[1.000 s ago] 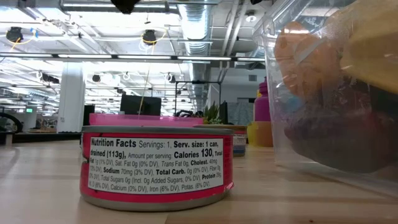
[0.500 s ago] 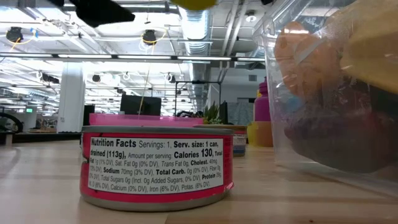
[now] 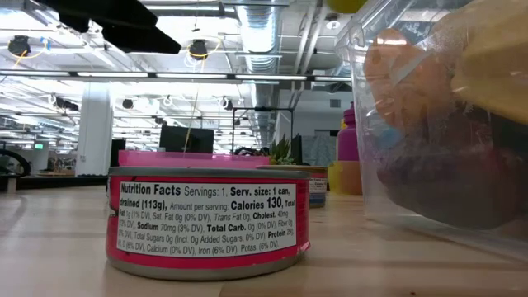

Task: Pick & Place Food Item
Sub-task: Put the green apple into the transparent bin

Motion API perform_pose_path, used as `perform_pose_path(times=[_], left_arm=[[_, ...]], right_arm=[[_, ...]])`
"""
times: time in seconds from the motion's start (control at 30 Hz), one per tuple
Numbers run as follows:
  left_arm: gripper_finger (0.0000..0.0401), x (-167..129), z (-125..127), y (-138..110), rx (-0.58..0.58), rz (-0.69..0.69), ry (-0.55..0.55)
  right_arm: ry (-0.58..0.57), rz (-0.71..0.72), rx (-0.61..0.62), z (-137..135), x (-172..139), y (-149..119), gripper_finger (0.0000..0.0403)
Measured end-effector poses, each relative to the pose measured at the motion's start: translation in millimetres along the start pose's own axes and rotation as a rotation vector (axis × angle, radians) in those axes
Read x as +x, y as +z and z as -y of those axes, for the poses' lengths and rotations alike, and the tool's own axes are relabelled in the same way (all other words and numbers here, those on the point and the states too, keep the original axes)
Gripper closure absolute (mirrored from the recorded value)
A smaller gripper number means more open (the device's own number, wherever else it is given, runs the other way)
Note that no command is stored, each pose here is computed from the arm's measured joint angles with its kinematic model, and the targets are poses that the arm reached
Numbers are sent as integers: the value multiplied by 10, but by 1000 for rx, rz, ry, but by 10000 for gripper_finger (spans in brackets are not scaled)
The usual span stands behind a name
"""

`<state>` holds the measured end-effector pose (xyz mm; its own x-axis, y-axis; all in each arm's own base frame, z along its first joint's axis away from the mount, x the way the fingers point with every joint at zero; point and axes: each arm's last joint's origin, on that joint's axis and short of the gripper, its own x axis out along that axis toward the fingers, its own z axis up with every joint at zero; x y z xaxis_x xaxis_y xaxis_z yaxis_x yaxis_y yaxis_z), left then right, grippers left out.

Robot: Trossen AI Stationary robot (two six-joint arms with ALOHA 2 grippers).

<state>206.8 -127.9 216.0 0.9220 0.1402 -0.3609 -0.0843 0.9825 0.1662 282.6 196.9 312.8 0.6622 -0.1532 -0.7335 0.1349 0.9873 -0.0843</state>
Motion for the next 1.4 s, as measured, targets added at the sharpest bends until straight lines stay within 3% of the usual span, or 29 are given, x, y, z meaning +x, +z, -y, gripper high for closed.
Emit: perform_pose_path(times=[0.33, 0.87, 1.1, 1.4], left_arm=[[33, 0, -1, -4, 2, -3, 1], [36, 0, -1, -4, 2, -3, 1], [36, 0, -1, -4, 2, -3, 0], [36, 0, -4, -20, -10, -17, 3]], right_arm=[[12, -265, 74, 46, -376, -97, 179], [75, -447, 133, -55, -552, -275, 180], [-37, -573, 161, 34, -577, -379, 180], [-91, -636, 141, 54, -449, -526, 180]])
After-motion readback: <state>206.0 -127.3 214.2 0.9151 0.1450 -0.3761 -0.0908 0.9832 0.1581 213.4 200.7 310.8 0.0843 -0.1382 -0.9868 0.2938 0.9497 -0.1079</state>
